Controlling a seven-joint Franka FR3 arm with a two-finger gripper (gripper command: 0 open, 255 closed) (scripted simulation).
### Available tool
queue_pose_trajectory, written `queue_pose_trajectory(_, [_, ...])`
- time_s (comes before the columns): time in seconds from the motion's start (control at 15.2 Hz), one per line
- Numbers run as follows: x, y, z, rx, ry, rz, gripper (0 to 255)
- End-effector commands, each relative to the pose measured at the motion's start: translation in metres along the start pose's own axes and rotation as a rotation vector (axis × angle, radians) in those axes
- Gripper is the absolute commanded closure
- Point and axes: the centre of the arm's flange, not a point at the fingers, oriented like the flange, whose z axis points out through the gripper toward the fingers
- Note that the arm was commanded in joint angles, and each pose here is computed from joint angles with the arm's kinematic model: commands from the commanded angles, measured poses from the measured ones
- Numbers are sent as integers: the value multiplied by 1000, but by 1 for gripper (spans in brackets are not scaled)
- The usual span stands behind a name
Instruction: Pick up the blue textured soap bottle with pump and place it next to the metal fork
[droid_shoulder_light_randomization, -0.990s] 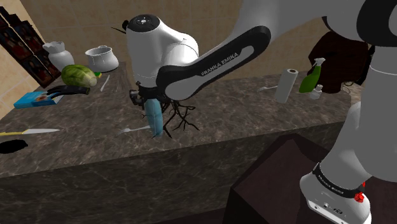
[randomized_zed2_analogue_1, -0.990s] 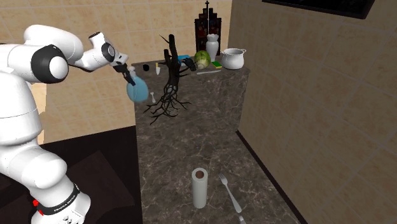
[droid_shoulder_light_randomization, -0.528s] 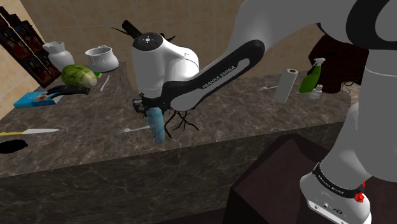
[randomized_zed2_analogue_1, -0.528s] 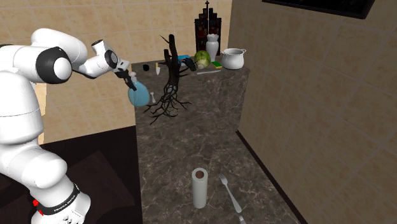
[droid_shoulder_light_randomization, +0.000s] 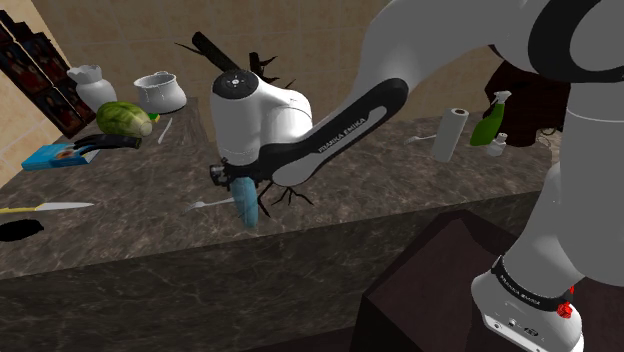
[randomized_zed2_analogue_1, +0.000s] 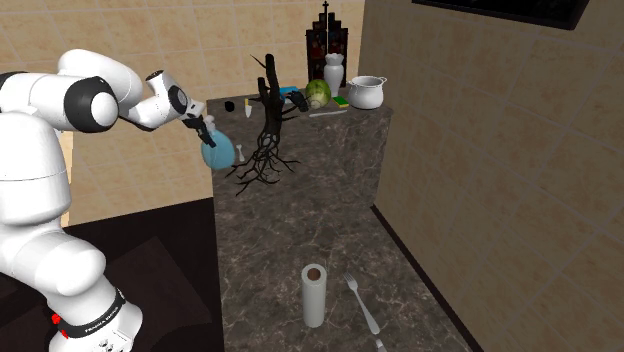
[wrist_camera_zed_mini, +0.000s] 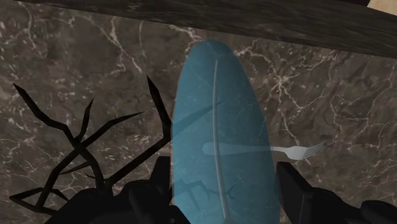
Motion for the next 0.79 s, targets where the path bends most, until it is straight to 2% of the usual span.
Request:
queue_pose_trajectory(0.0, [-2,4,7,-12,-6,1,255])
queue_pose_trajectory(0.26, [-2,4,7,-12,-6,1,255])
queue_pose_trajectory(0.33, [-2,4,6,-12,-6,1,0])
queue_pose_trajectory(0.66, [-2,4,7,-12,-6,1,0])
queue_pose_trajectory(0.73, [-1,4,-6,-12,-6,1,0])
